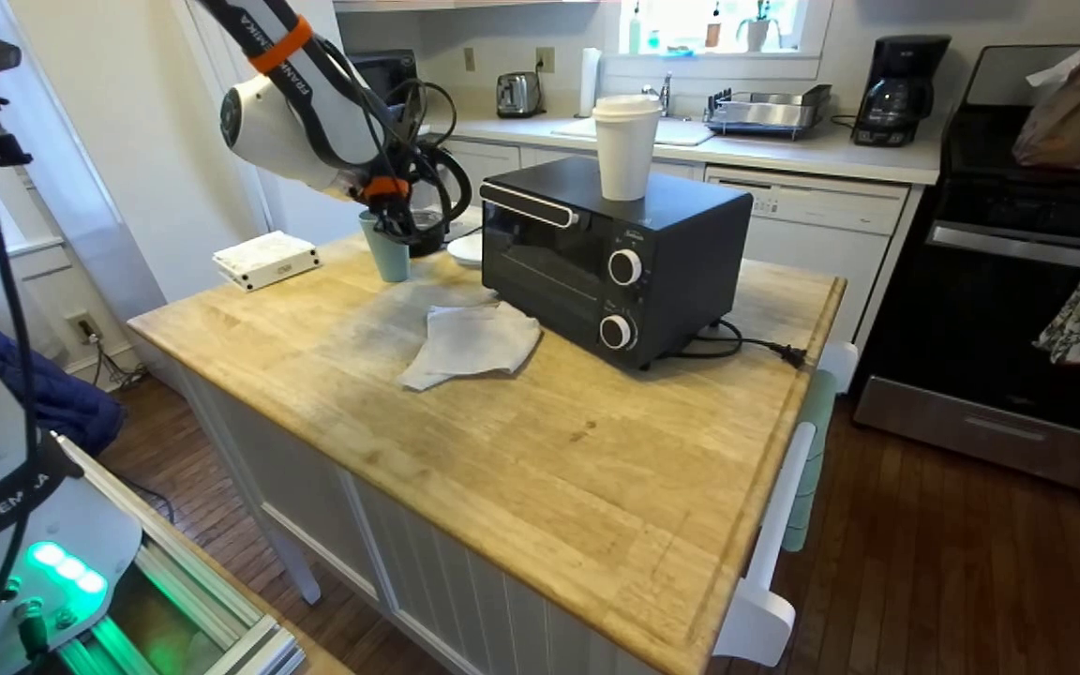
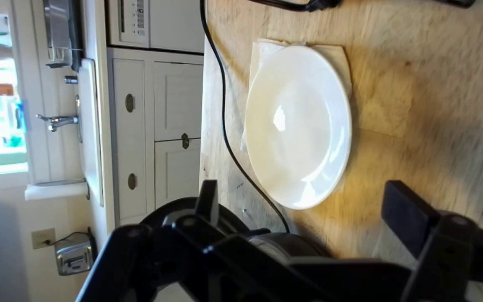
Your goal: Pick up the white saucer plate and put it on top of the oven
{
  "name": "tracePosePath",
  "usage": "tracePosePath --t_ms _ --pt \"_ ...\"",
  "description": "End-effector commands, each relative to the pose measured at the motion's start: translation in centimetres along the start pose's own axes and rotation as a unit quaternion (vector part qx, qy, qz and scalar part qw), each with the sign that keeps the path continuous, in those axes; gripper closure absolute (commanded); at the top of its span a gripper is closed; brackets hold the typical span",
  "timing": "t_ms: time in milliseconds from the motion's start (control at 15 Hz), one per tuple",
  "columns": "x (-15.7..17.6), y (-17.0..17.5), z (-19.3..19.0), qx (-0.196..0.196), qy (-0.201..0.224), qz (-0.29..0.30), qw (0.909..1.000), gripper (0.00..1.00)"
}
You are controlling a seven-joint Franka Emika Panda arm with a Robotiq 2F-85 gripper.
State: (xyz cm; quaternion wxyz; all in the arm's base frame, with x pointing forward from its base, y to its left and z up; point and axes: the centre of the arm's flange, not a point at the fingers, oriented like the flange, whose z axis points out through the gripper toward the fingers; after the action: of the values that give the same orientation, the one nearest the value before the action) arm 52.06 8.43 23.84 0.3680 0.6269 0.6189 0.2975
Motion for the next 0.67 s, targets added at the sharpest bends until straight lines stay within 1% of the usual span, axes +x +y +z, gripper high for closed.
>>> tracePosePath --t_ms 0,200,333,467,600 --pt "-1.6 -3.5 2.5 -0.009 -0.004 0.016 0.9998 0.0" --pt "-0.8 -4.5 3.3 -0.013 -0.007 0.018 0.9997 0.0" --pt "-0.8 -4.8 4.0 -0.013 -0.011 0.019 0.9997 0.05" --pt "-1.5 -5.2 4.5 -0.005 -0.011 0.017 0.9998 0.06" --pt "-2.5 -5.2 4.9 0.0 -0.005 0.024 0.9997 0.0"
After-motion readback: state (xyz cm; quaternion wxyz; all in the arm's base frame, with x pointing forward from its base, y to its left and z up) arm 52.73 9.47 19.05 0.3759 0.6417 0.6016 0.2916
